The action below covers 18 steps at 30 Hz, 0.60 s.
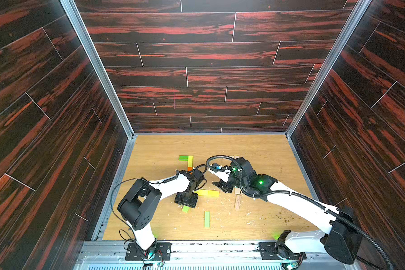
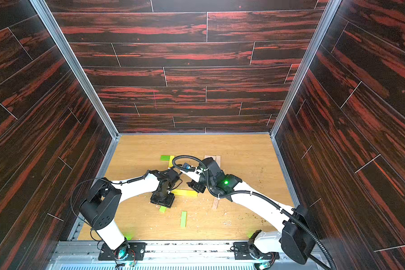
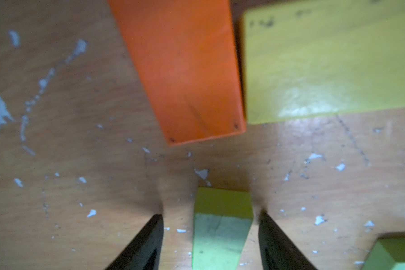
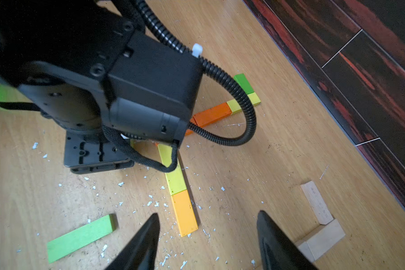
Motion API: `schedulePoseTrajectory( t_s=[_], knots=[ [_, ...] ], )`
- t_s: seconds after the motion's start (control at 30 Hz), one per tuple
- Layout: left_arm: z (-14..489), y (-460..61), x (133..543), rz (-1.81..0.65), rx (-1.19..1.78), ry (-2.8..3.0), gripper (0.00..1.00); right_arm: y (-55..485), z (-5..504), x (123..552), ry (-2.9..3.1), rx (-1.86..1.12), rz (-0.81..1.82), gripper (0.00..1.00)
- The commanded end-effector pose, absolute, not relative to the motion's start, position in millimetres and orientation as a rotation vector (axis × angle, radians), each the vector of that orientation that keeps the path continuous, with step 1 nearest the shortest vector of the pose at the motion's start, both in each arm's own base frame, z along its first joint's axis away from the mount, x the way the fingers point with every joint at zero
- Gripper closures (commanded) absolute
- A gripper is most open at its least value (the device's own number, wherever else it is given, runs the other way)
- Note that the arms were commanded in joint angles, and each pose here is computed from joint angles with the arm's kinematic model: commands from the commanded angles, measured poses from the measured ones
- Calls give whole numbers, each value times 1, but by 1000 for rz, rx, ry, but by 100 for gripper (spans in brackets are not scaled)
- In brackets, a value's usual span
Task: Assemble a giraffe with building blocks
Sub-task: Assemble the building block at the center of the board.
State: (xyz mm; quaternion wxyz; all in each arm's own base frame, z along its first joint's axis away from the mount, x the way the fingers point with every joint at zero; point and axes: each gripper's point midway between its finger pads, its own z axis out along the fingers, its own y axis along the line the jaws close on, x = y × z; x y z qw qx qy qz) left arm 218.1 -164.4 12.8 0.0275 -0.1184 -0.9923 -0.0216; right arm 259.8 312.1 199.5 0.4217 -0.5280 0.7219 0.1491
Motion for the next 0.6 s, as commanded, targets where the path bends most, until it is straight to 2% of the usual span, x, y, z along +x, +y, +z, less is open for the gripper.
schedulePoseTrajectory(
  t_s=[0.0,0.13,0.27,0.57],
  knots=[
    [19,-161,209,-52,-354,-3053,38,314,211,261,1786,-1317,382,33],
    [19,-162,206,-37,-359,-3039,55,316,210,262,1791,-1320,387,33],
    [20,-163,208,-35,-366,-3045,63,317,211,262,1789,-1319,392,34],
    [16,-169,225,-77,-394,-3053,68,316,211,262,1795,-1321,387,34]
  ],
)
